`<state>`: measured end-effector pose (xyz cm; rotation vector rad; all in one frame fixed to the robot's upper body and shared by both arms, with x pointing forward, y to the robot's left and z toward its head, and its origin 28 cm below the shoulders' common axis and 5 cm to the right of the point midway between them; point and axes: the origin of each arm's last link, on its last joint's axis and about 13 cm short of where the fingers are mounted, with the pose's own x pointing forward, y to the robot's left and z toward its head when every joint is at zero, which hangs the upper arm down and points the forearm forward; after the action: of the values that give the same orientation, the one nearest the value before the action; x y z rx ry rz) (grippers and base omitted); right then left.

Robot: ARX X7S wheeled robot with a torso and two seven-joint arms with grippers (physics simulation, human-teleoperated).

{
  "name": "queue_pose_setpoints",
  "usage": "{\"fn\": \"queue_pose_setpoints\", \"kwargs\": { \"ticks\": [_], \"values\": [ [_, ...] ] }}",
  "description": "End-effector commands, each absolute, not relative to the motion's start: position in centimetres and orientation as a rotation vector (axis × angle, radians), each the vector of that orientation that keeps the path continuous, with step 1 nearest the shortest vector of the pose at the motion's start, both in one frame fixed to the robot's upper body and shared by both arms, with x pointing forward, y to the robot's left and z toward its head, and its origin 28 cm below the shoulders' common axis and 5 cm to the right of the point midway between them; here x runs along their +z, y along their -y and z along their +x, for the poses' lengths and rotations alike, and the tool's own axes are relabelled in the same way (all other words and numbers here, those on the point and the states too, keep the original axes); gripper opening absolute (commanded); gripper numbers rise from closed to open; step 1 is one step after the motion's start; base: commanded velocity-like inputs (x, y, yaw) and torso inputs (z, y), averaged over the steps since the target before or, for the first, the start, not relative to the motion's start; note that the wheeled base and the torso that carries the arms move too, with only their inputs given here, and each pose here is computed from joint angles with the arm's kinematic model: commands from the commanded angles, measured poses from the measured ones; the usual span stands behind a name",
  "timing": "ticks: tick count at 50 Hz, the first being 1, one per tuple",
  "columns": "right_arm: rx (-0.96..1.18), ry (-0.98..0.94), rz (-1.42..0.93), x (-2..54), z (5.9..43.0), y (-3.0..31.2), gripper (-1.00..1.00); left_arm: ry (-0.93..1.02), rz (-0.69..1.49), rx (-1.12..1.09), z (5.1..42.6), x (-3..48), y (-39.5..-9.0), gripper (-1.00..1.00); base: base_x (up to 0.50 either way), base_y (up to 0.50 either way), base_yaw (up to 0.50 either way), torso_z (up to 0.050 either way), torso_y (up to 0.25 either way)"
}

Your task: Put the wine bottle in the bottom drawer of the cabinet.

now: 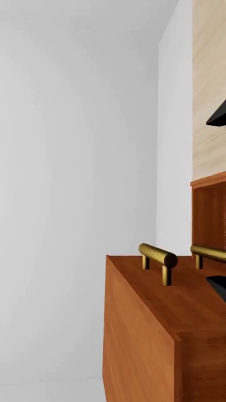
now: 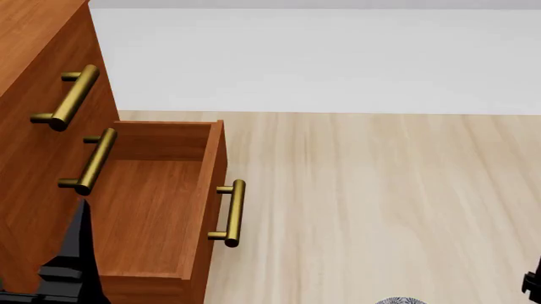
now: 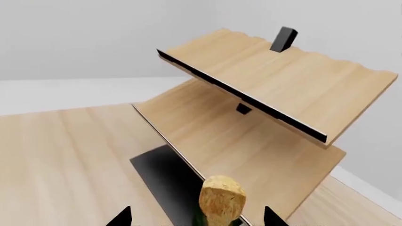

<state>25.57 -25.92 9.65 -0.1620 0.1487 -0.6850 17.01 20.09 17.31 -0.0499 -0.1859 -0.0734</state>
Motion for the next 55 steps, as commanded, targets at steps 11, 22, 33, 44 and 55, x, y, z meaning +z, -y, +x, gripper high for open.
{"fn": "queue_pose_setpoints", "kwargs": {
  "ticks": [11,22,33,44,55],
  "values": [
    [-0.729,-0.157,-0.178,10.0,25.2,26.9,1.00,0.190,-0.048,-0.062,17.0,17.4,-20.3,1.00,0.00,0.00,0.00,0.000,0.000],
    [-0.734,-0.173,-0.167,9.3,25.4,27.3,1.00,0.188,-0.045,-0.064,17.0,17.3,-20.3,1.00,0.00,0.00,0.00,0.000,0.000],
    [-0.719,-0.185,-0.138,8.7,25.3,27.3,-1.00,0.182,-0.045,-0.062,17.1,17.2,-20.3,1.00,0.00,0.00,0.00,0.000,0.000],
    [-0.676,-0.157,-0.138,9.3,25.5,27.0,-1.00,0.182,-0.044,-0.061,17.1,17.2,-20.3,1.00,0.00,0.00,0.00,0.000,0.000],
    [-0.652,-0.086,-0.163,11.6,25.5,26.4,-1.00,0.184,-0.046,-0.060,17.1,17.1,-20.3,1.00,0.00,0.00,0.00,0.000,0.000]
  ]
}}
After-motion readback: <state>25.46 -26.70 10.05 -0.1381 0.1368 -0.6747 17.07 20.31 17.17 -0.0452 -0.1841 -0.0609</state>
